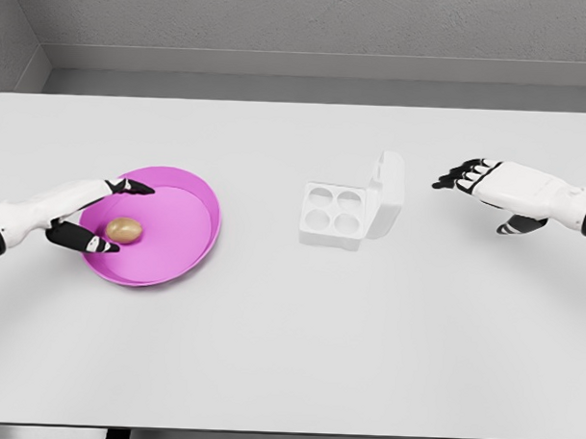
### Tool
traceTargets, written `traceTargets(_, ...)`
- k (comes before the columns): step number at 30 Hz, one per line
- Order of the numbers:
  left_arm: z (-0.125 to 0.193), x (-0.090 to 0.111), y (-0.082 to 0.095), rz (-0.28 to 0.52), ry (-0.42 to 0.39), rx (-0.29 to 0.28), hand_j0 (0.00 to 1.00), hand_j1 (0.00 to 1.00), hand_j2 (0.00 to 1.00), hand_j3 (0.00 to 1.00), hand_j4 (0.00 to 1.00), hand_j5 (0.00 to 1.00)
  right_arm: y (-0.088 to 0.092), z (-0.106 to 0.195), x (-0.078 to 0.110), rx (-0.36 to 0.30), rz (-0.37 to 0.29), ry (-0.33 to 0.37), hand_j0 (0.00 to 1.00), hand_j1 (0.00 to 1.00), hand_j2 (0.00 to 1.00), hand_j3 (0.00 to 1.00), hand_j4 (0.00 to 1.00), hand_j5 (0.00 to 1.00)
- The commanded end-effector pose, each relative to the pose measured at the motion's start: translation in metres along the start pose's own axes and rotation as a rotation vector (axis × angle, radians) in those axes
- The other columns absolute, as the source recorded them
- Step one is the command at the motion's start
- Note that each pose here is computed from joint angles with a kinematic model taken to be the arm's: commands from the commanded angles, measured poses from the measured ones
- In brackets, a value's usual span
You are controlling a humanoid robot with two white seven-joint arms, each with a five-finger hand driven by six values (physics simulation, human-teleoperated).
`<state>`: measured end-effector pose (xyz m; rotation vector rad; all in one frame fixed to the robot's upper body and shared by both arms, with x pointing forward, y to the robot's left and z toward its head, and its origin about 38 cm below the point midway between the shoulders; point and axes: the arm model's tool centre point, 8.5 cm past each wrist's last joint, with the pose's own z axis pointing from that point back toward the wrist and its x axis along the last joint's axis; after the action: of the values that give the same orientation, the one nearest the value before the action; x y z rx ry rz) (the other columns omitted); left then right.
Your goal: Pack egg into the box and close the box lid
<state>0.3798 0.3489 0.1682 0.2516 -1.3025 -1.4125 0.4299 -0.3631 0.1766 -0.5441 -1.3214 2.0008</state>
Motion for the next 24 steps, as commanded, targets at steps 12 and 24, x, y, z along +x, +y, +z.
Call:
traceTargets(12,-0.012,0.002,-0.010,-0.071,0.039,-0.007,0.84,0.84,0.84,0.84,0.84,0.84,-0.001,0.001,0.000,-0.005,-0.004,0.000,1.00,1.00,1.00,1.00,1.00,1.00)
traceTargets(24,-0.011,-0.002,-0.014,-0.075,0.056,-0.016,0.80,0.80,0.80,0.80,0.80,0.80,0.000,0.001,0.000,-0.004,-0.006,0.001,1.00,1.00,1.00,1.00,1.00,1.00)
